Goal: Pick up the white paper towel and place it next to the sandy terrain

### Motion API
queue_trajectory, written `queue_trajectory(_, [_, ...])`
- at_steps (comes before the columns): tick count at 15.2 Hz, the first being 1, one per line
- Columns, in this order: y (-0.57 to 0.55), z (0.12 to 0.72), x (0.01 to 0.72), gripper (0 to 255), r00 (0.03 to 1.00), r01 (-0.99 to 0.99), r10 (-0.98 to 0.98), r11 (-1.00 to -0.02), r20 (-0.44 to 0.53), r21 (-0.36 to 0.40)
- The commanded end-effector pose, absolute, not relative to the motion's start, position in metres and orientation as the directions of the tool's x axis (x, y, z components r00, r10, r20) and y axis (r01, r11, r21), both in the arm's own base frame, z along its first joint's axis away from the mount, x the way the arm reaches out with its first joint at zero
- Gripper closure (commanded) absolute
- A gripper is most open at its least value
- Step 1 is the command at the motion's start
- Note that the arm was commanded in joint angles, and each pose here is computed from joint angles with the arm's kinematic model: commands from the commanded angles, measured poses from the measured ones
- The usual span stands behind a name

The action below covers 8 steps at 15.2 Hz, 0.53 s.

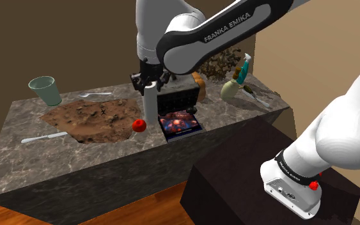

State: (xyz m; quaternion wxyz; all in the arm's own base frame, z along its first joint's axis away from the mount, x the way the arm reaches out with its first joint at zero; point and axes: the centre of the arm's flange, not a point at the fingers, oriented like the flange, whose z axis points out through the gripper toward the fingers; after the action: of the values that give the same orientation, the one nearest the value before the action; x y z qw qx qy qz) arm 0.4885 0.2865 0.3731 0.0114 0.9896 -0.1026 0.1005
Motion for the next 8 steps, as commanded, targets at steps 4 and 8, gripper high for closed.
queue_trajectory(4, [0.286,0.346,0.488,255,0.959,-0.205,-0.201,-0.979,0.202,0.002])
queue_trajectory(8, [0.286,0.325,0.488,255,0.959,-0.205,-0.201,-0.979,0.202,0.002])
